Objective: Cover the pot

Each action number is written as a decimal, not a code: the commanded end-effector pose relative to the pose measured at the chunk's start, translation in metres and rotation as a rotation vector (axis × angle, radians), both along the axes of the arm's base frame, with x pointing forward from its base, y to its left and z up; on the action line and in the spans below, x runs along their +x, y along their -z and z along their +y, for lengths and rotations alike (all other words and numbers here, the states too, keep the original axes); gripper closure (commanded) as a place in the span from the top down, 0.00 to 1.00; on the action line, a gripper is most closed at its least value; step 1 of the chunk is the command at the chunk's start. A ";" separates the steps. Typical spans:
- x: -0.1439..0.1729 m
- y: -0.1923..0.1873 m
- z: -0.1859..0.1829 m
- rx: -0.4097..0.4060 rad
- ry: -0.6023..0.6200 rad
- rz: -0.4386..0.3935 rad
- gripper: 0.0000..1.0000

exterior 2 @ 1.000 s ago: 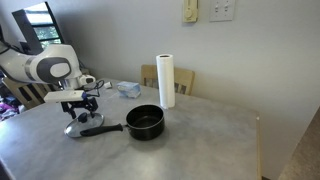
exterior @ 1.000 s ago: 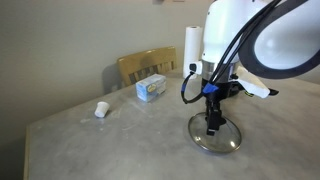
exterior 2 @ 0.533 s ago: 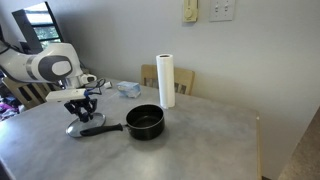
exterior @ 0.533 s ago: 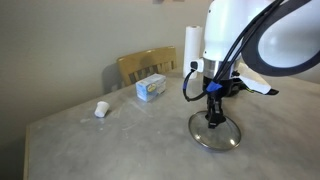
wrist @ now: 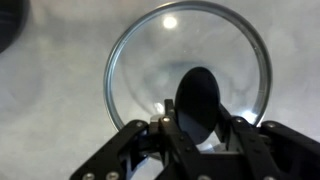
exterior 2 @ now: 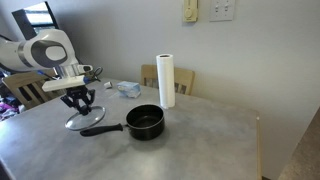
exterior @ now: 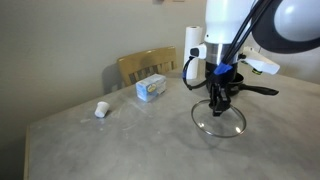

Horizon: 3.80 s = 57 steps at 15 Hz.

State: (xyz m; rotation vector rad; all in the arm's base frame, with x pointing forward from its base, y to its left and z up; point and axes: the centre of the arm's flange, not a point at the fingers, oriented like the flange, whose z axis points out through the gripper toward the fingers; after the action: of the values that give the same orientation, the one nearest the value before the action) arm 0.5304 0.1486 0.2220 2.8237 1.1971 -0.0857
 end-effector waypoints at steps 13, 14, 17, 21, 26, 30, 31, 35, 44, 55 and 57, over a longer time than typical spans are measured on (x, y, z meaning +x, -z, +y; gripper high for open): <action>0.125 -0.089 -0.271 0.063 -0.319 -0.110 0.14; 0.128 -0.082 -0.280 0.080 -0.303 -0.101 0.14; 0.132 -0.064 -0.298 0.114 -0.246 -0.052 0.14; 0.132 -0.047 -0.305 0.127 -0.222 0.004 0.14; 0.123 -0.050 -0.300 0.131 -0.222 0.042 0.14; 0.117 -0.048 -0.294 0.123 -0.229 0.059 0.14; 0.115 -0.046 -0.292 0.121 -0.234 0.063 0.14; 0.111 -0.045 -0.288 0.119 -0.237 0.073 0.14; 0.106 -0.059 -0.275 0.083 -0.227 0.024 0.14; 0.090 -0.038 -0.278 0.104 -0.115 0.005 0.14; 0.091 -0.039 -0.276 0.113 -0.114 -0.015 0.14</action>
State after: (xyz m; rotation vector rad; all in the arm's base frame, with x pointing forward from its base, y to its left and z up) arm 0.6341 -0.1285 0.2559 2.8329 1.4207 -0.0573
